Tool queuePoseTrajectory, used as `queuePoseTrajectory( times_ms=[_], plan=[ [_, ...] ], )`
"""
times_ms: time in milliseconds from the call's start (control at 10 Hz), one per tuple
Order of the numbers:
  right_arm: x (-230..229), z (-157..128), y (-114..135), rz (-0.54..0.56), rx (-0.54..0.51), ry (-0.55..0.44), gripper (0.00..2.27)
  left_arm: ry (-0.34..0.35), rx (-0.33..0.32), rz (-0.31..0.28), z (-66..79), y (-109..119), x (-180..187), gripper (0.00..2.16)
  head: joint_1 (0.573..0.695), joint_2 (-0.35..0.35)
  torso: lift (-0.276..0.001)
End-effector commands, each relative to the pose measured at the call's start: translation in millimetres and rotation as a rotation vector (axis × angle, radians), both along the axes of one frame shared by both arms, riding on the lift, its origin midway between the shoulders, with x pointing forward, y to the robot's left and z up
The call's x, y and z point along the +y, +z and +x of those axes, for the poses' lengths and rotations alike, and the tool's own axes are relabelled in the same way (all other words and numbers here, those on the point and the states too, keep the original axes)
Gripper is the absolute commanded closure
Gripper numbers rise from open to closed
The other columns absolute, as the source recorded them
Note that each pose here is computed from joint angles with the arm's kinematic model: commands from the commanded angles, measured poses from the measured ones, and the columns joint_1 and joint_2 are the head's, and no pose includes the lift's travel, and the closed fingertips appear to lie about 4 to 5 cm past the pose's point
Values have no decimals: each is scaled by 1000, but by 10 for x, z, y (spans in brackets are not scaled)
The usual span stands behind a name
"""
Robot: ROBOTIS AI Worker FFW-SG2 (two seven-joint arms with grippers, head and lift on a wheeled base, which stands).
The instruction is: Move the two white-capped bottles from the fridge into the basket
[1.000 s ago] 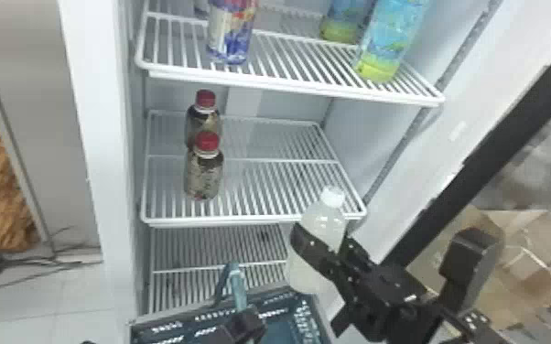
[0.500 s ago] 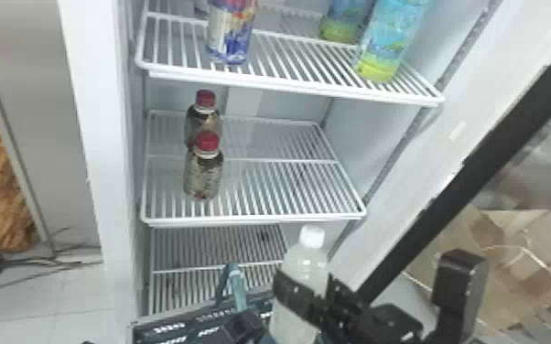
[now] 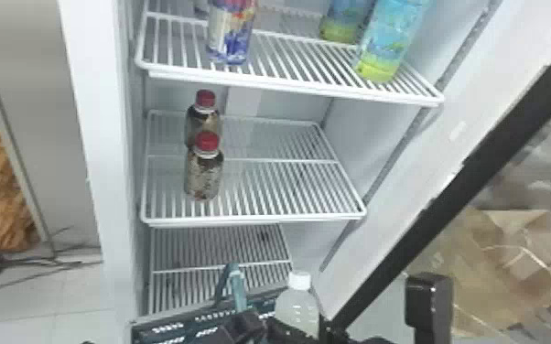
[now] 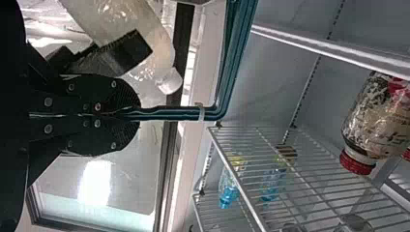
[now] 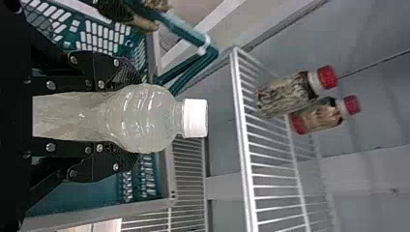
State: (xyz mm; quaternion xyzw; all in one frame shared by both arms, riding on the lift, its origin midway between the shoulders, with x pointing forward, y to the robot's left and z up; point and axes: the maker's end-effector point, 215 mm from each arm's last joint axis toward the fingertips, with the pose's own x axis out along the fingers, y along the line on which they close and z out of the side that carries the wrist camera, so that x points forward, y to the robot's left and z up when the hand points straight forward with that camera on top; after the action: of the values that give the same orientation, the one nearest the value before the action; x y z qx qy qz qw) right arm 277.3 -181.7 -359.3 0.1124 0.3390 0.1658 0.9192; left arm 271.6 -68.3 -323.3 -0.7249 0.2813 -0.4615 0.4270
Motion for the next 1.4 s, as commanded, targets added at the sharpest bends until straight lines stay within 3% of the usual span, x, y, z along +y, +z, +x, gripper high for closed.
queuePoseTrajectory(
  times_ms=[0,300,700,1300],
  plan=[
    [-1,29,-61,8,7,-2,826,2,0,0,5,-1,6,1119,695,-350,-260],
    [-23,98,-6,7,-23,-5,463,4,2,0,6,-4,10,1119,695,-350,-260],
    [-25,221,157,7,-93,-10,467,6,6,-1,-3,-14,18,1119,695,-350,-260],
    [-151,723,1028,19,-454,-82,464,9,3,-1,11,-9,21,1119,695,-350,-260]
  ],
)
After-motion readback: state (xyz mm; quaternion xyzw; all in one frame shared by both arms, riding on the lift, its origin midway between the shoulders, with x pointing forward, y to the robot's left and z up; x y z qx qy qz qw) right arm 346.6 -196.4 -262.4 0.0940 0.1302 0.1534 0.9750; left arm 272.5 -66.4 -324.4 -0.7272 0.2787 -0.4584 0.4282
